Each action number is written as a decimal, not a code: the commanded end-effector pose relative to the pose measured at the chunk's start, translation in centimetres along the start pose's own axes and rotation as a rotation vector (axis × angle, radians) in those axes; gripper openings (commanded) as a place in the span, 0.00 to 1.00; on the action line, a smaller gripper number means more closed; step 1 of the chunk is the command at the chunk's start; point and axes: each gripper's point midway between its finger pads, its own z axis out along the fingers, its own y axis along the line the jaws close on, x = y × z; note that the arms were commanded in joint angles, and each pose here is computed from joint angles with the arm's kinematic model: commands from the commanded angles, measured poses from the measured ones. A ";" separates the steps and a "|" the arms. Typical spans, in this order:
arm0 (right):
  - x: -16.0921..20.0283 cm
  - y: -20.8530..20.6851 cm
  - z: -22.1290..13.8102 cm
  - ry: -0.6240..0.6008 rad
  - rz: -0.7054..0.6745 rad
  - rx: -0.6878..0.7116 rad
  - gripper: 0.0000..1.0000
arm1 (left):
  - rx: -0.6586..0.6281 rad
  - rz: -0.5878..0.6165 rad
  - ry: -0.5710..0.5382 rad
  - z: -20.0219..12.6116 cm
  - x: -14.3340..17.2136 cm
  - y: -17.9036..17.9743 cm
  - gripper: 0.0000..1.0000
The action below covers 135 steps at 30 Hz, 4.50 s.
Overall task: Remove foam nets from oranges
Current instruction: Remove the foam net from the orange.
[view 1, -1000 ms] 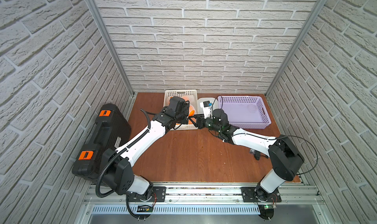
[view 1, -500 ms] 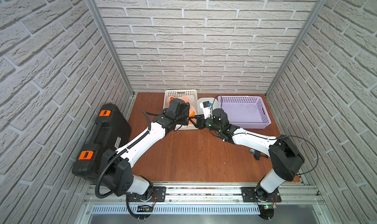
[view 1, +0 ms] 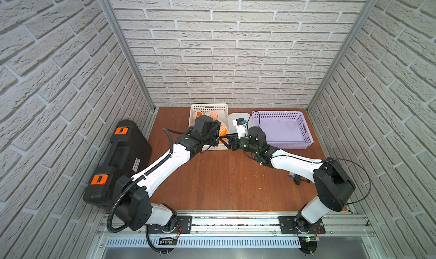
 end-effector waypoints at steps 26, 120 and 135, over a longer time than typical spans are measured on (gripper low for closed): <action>-4.6 1.5 -2.1 -0.123 -0.103 0.035 0.61 | -0.093 0.081 0.155 0.0 3.3 2.3 0.59; 1.6 3.0 -9.8 0.153 0.008 0.033 0.18 | -0.001 0.497 0.144 -1.9 2.4 -1.0 0.18; 1.6 4.2 -9.4 0.136 -0.031 -0.054 0.18 | -0.037 0.359 0.263 -0.4 4.2 1.2 0.73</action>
